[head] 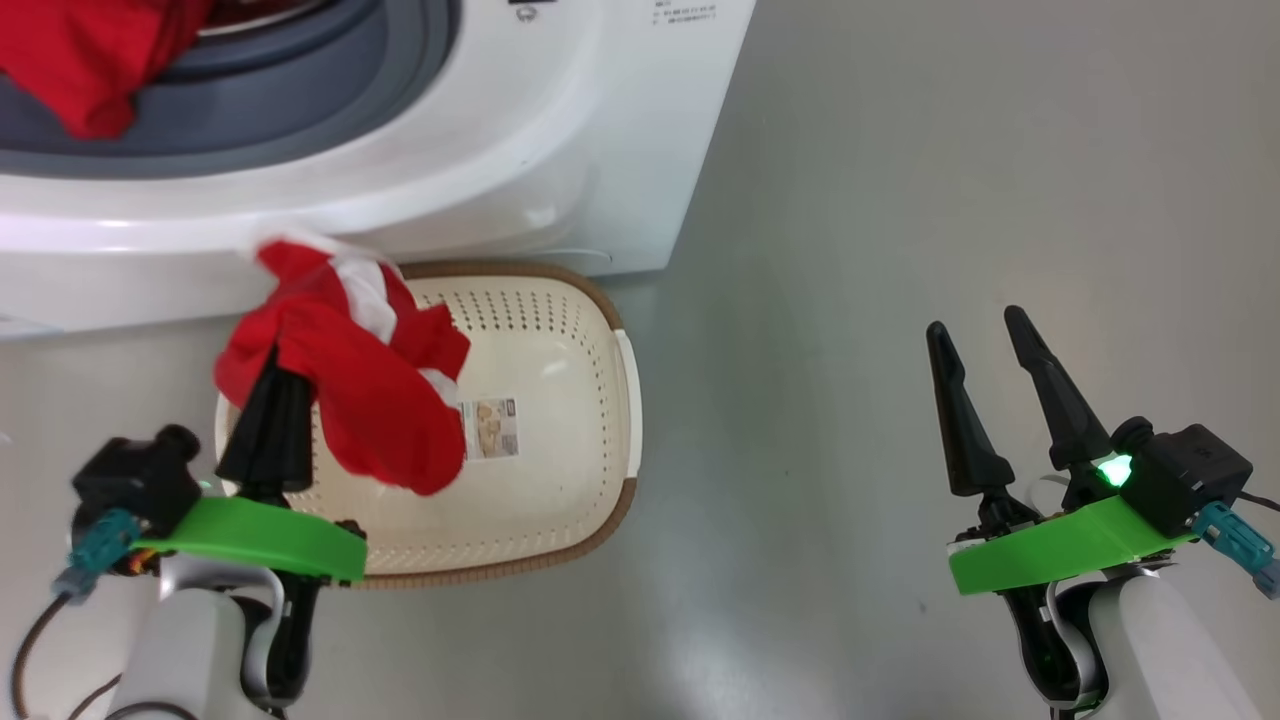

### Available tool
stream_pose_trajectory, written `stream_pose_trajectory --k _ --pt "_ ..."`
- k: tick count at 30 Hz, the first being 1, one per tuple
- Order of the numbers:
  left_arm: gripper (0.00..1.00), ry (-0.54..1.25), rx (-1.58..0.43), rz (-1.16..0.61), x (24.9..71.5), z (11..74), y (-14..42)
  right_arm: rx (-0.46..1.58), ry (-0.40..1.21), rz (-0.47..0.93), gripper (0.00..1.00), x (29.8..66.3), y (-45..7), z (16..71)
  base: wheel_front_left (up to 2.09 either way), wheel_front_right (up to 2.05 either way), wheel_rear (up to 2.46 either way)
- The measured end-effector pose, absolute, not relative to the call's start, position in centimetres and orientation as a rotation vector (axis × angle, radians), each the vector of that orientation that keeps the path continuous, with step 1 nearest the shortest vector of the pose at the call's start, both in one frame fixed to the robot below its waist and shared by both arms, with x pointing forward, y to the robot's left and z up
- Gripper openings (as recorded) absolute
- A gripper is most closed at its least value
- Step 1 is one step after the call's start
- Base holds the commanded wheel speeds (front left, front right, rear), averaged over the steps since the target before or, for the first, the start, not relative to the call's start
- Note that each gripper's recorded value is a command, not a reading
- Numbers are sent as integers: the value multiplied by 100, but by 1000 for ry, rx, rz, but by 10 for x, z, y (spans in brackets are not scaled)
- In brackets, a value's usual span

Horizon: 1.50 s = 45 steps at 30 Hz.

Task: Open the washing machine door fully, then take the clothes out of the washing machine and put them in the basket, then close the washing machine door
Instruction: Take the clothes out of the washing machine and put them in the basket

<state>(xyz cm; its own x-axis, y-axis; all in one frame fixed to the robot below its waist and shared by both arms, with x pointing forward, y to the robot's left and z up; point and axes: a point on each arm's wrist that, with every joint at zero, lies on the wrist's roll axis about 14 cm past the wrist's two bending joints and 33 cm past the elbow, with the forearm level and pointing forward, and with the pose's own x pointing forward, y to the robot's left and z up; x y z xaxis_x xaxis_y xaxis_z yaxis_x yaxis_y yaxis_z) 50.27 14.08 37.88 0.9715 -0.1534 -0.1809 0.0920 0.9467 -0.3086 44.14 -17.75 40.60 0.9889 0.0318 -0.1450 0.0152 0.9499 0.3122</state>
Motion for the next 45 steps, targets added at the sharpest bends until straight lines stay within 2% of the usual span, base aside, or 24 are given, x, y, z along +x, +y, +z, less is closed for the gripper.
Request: stream_pose_trajectory --k 21,44,45 --pt "0 601 -232 -173 495 237 123 323 234 -8 100 463 -180 356 0 0 0" --pt "0 798 -196 -180 499 161 121 321 297 -12 100 476 -180 314 0 0 0" --pt "2 798 -196 -180 500 161 121 321 299 -11 100 476 -180 313 0 0 0"
